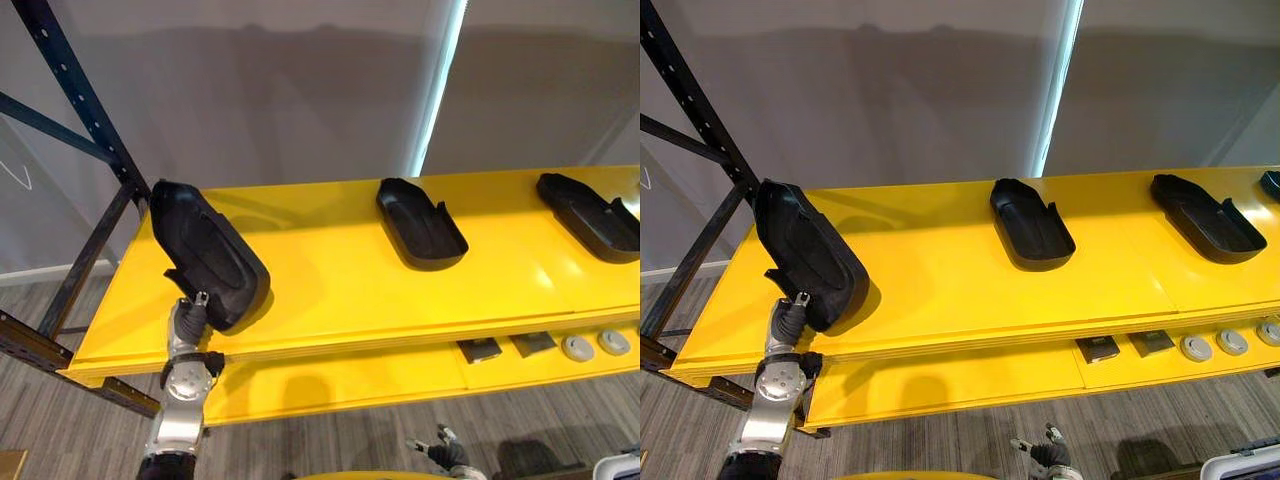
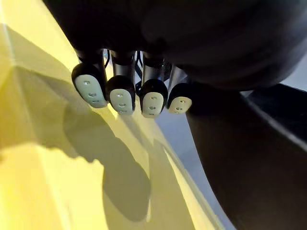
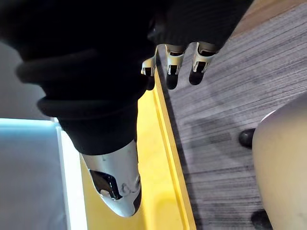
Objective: Walk over and take plastic housings, then place them on the shelf
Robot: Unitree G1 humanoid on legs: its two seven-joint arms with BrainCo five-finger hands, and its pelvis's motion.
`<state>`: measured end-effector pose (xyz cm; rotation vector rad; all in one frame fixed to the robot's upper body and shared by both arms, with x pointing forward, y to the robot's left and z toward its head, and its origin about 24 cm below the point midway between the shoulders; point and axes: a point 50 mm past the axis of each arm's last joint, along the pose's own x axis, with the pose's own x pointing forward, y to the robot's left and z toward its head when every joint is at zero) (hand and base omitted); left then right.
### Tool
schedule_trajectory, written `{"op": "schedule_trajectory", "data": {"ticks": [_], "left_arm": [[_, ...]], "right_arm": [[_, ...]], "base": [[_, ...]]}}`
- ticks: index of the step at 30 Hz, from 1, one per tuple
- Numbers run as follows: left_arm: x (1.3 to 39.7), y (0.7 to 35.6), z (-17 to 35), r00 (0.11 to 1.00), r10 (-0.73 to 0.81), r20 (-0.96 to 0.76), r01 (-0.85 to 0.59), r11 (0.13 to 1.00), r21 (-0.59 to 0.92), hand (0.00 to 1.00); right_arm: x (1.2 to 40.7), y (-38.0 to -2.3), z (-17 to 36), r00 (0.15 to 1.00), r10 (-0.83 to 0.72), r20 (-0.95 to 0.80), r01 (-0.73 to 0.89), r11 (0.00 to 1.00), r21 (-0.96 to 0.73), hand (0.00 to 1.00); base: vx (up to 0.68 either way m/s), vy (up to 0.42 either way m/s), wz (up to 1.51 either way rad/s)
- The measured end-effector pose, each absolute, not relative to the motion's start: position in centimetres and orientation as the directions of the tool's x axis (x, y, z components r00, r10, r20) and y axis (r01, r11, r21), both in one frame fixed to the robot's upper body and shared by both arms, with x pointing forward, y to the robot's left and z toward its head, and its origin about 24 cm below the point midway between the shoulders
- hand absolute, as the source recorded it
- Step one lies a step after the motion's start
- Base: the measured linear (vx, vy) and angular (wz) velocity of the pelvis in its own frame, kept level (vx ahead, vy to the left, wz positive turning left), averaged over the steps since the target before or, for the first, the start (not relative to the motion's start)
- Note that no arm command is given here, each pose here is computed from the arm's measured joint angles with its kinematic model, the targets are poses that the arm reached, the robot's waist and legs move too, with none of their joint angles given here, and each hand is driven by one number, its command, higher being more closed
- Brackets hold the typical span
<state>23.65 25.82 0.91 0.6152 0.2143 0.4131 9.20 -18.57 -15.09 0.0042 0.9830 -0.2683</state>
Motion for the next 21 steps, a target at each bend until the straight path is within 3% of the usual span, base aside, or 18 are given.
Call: {"op": "schedule_trajectory", "data": {"ticks": [10, 21], "left_arm": [[26.1, 29.0, 2.3, 0.893, 0.444, -0.069, -0.256, 0.629, 0.734, 1.00], [28.1, 26.1, 3.1, 0.934, 0.356, -0.023, -0.235, 0.663, 0.711, 1.00]], "right_arm": [[10.1, -18.4, -15.1, 0.536, -0.197, -0.821, 0.198, 0.975, -0.104, 0.00], [10.7, -18.4, -15.0, 0.550, -0.194, -0.812, 0.187, 0.977, -0.107, 0.00]], "base": [[0.06, -0.005, -0.06], [0.00, -0.003, 0.00]]}}
